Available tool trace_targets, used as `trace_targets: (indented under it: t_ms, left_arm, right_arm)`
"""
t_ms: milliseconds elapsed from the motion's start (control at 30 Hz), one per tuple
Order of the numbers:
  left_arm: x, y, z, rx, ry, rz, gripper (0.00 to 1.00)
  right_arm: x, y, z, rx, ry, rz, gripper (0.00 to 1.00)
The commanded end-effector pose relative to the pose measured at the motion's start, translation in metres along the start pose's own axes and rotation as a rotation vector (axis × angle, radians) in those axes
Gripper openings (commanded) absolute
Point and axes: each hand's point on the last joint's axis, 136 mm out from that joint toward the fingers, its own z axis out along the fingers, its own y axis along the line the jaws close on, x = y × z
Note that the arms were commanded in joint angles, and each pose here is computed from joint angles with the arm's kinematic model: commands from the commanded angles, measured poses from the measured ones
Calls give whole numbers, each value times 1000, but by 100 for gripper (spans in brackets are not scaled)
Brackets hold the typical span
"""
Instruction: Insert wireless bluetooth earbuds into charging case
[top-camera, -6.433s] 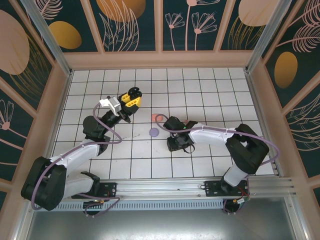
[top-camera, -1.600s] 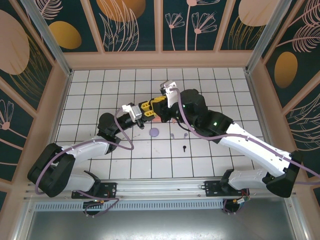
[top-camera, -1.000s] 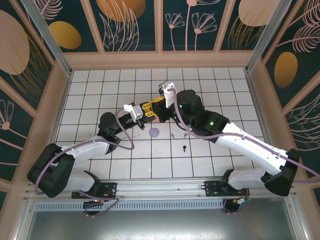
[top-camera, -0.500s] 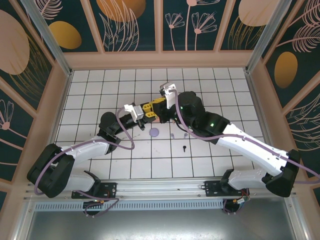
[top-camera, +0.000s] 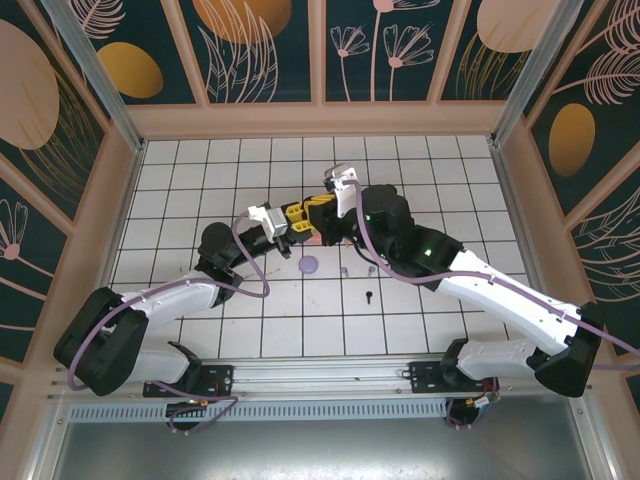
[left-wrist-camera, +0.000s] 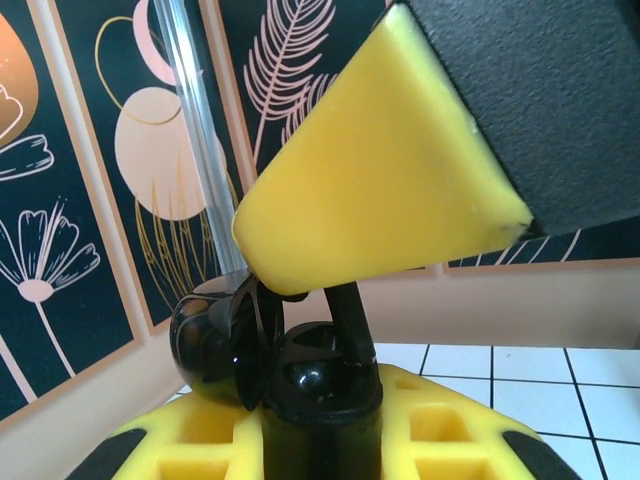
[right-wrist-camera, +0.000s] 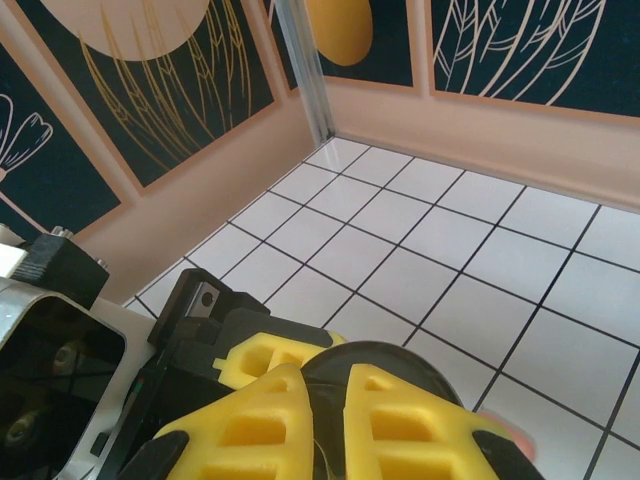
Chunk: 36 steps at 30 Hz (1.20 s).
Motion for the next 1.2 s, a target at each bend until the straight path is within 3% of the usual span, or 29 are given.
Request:
trace_targets:
  t_ms: [0, 367, 700, 1167]
  left_arm:
    - [-28, 4, 4, -7, -78, 44, 0]
    - [-23, 21, 3, -106, -90, 31, 0]
    - [-29, 34, -4, -204, -123, 105, 0]
    - [-17, 29, -3, -185, -81, 125, 0]
  right_arm:
    - [-31, 2, -5, 7, -82, 24, 10]
    - [-74, 5, -14, 20, -181, 79, 10]
    - [-56, -8, -21, 67, -217, 197, 10]
    - [-48, -2, -2, 61, -210, 204, 10]
